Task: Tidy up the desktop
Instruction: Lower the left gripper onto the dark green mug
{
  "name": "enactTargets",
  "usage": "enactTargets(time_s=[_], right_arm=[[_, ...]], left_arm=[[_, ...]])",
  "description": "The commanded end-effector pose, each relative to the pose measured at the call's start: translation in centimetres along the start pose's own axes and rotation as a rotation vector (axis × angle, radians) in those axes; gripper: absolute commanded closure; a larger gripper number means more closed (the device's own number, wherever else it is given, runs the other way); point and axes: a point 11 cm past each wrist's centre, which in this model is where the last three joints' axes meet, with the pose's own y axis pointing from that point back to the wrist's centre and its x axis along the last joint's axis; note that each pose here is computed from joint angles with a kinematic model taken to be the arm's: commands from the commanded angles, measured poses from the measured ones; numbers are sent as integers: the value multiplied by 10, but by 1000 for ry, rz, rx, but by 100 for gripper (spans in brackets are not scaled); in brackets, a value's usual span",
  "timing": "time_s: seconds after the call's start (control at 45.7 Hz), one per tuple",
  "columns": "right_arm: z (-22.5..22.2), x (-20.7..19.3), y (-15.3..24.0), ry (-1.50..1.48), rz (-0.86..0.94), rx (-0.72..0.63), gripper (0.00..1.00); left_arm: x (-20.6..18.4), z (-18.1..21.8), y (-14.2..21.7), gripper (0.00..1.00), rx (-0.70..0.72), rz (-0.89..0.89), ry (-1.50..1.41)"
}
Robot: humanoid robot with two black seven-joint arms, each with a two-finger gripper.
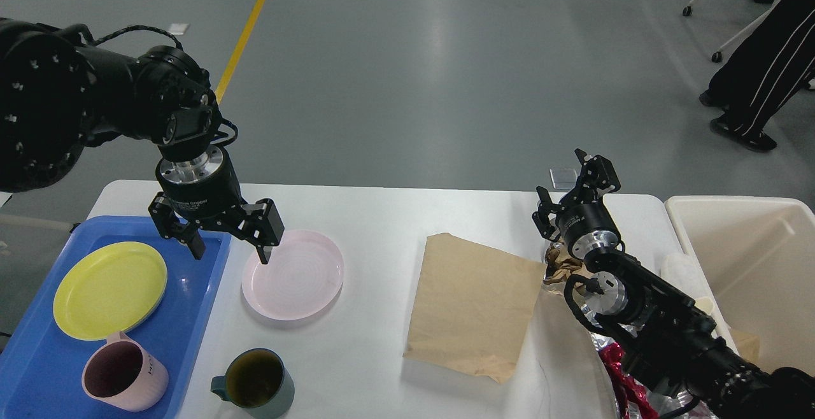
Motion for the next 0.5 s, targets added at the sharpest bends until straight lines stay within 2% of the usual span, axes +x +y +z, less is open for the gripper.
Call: enactTargets(time_s=[0.0,0.197,0.481], right_arm=[[-1,-1,0,1,-1,1,0],[0,0,0,0,0,0,0],[0,0,0,0,0,0,0]], left_arm=[[-15,5,-20,4,16,-73,-11],[-34,3,-58,4,36,-173,-13],[-52,-8,-88,4,80,-256,-9]])
